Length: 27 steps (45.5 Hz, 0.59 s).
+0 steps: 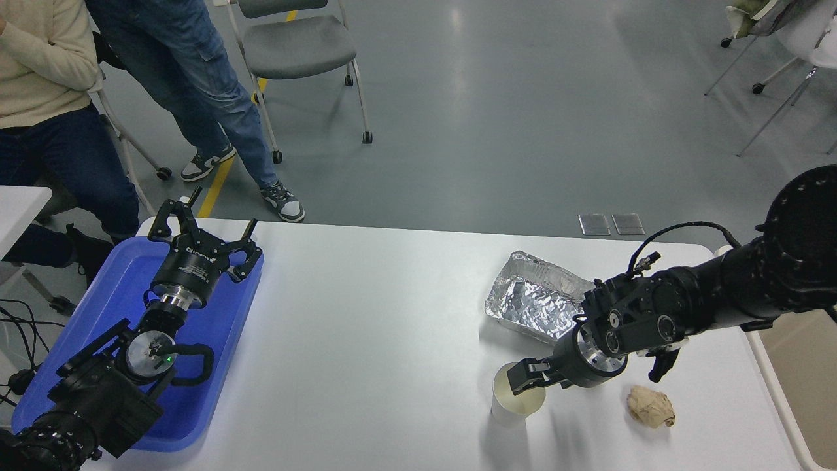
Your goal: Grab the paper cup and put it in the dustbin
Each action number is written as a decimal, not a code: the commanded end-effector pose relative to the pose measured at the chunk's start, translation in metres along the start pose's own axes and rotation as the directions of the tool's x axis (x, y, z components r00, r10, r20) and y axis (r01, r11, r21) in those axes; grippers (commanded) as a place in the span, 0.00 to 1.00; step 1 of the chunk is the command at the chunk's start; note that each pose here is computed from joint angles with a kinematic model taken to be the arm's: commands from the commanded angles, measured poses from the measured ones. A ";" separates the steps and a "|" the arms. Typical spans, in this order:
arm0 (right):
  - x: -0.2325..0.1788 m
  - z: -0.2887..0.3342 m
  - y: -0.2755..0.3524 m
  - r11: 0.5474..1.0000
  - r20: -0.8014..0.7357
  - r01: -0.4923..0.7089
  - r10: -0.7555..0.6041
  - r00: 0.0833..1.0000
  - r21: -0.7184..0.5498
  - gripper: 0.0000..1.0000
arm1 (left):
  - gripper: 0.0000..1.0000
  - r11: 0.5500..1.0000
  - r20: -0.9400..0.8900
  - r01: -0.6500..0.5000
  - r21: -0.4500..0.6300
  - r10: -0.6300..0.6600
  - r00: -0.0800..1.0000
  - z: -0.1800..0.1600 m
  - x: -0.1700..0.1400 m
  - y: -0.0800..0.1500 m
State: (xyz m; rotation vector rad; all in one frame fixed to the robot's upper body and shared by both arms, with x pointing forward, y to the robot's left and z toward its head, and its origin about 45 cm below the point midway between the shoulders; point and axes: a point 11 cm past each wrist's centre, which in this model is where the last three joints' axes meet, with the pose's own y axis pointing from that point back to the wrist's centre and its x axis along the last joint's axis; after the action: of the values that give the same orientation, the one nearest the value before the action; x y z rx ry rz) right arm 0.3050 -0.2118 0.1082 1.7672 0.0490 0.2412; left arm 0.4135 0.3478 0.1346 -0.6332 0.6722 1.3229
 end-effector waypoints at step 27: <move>-0.005 0.002 0.006 0.997 0.180 0.063 -0.069 0.981 0.038 0.00 | 1.00 1.000 0.000 0.000 0.000 0.000 1.000 0.000 0.000 0.000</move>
State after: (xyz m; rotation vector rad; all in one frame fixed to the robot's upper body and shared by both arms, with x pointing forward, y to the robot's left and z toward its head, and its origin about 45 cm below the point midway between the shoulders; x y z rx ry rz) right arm 0.2971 -0.2128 0.1063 1.8018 0.0035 0.0827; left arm 0.4135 0.3478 0.1346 -0.6330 0.6723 1.3229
